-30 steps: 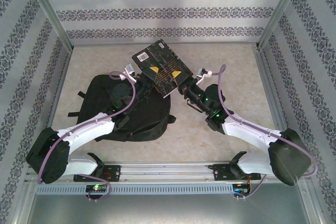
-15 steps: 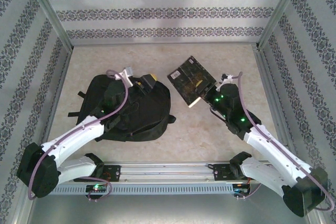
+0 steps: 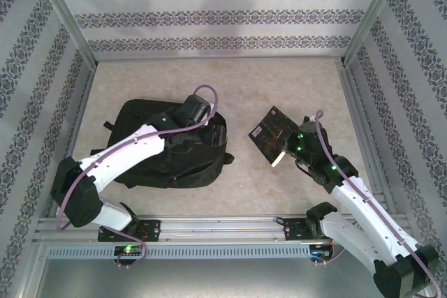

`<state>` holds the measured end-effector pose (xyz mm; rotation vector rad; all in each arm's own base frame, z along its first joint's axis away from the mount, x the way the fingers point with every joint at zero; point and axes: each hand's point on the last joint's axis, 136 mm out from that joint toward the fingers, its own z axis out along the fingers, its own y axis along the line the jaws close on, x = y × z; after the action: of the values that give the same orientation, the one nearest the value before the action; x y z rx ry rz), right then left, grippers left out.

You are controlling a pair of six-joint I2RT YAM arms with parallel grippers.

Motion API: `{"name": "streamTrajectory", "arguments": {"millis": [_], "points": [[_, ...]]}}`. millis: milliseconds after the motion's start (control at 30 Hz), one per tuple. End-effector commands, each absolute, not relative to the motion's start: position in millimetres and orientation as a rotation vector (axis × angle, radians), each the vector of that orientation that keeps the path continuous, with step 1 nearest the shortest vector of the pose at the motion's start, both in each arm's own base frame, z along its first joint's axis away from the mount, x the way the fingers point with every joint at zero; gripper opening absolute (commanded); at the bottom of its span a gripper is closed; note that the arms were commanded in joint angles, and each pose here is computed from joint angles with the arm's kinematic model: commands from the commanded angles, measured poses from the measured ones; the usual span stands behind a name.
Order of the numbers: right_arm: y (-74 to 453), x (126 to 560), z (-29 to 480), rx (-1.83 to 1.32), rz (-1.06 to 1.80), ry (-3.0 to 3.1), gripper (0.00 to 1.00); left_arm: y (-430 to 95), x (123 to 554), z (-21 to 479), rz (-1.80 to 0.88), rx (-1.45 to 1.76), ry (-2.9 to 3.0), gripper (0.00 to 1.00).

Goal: Pack the student bag

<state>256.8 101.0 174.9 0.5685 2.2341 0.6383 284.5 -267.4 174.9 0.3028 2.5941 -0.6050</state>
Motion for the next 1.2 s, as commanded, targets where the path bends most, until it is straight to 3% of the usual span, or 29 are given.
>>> {"name": "streamTrajectory", "arguments": {"millis": [0,433,567,800,1167], "points": [[96.2,260.7,181.9,0.584,0.642,2.187,0.00,-259.0,267.5,164.9,-0.411,0.481,2.677,0.63],[91.5,256.7,168.9,0.635,0.639,2.201,0.00,-283.5,258.9,137.2,-0.182,0.636,2.771,0.64],[91.2,255.0,166.3,0.639,0.648,2.206,0.00,-284.4,262.0,133.5,-0.153,0.644,2.765,0.51],[88.7,254.4,175.9,0.619,0.657,2.186,0.00,-279.0,261.7,142.3,-0.157,0.651,2.725,0.03],[143.5,250.2,251.2,0.265,1.003,2.084,0.00,-231.6,249.4,228.2,-0.323,0.435,2.549,0.00]]}}
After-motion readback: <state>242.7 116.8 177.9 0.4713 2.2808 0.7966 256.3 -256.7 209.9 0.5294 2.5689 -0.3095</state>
